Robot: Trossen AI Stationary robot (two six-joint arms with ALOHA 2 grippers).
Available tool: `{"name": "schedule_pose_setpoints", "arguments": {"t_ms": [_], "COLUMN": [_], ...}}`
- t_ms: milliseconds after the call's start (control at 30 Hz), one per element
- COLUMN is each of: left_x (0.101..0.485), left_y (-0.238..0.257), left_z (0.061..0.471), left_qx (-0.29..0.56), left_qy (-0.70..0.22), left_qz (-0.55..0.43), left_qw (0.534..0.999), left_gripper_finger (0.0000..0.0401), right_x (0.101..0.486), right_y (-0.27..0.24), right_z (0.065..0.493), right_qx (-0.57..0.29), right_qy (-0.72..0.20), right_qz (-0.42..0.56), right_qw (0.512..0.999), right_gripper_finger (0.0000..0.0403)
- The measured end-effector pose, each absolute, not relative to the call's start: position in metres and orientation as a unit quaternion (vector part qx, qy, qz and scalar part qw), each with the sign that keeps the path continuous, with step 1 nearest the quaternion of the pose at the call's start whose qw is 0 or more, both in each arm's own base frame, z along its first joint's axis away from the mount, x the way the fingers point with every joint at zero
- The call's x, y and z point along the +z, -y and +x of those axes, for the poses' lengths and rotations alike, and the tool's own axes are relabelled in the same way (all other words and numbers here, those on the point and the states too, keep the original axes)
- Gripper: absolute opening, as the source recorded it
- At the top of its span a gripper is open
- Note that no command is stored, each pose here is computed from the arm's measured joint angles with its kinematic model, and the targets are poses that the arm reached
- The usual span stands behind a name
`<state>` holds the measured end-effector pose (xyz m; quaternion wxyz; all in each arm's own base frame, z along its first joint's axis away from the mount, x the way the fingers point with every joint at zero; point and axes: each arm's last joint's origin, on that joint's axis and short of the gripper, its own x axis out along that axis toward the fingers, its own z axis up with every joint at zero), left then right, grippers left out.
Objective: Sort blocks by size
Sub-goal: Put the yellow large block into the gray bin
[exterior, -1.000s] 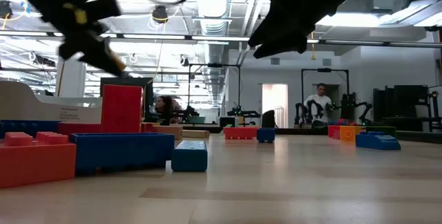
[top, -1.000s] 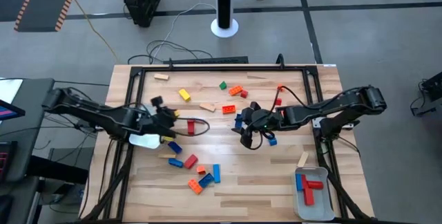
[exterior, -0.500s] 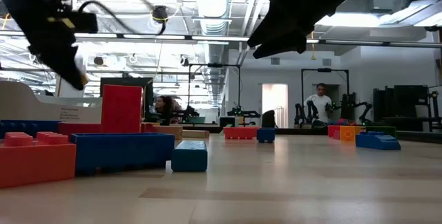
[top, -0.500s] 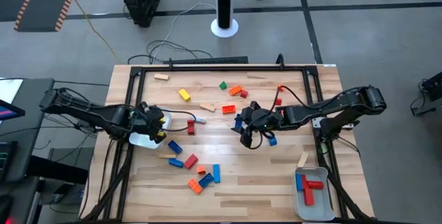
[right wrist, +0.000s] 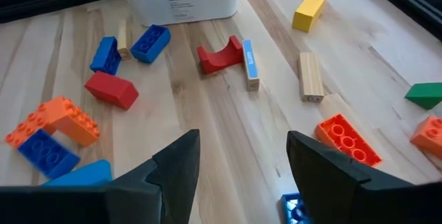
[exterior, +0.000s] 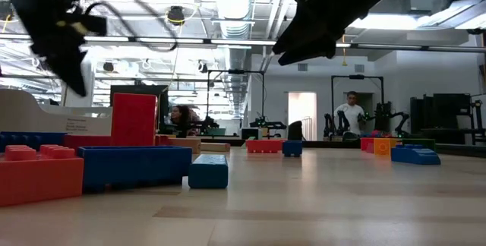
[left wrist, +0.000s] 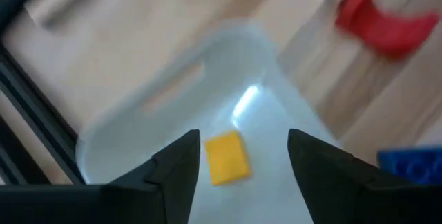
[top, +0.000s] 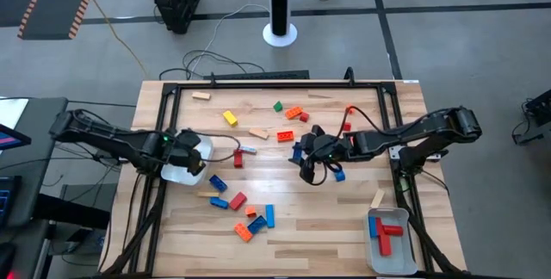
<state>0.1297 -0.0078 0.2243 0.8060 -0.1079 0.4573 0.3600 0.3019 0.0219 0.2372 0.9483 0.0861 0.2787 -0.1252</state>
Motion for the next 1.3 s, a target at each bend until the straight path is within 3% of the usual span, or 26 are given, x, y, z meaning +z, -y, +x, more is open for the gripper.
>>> {"name": "schedule_pose_setpoints", "arguments": {"t_ms": [233,400,633,900,1300], "left_x": [0.256,0.258,0.234,0.205,0.188], "left_y": [-0.020,-0.046,-0.074,-0.109,-0.157], "left_z": [0.169,0.207,0.248,0.281,0.290], "left_qx": [0.345,0.269,0.170,0.108,0.068], "left_qy": [-0.448,-0.505,-0.610,-0.681,-0.720], "left_qz": [-0.041,0.021,0.147,0.210,0.222], "left_qw": [0.824,0.820,0.760,0.693,0.654], "left_gripper_finger": [0.0215,0.0215,0.0214,0.0214,0.0214], "right_x": [0.241,0.241,0.216,0.193,0.188], "right_y": [-0.021,-0.023,-0.043,-0.062,-0.068], "right_z": [0.304,0.305,0.297,0.297,0.298], "right_qx": [-0.120,-0.116,-0.085,-0.095,-0.089], "right_qy": [-0.259,-0.253,-0.235,-0.259,-0.267], "right_qz": [0.076,0.078,0.087,0.072,0.069], "right_qw": [0.955,0.957,0.964,0.958,0.957], "right_gripper_finger": [0.0244,0.0244,0.0244,0.0244,0.0244]}}
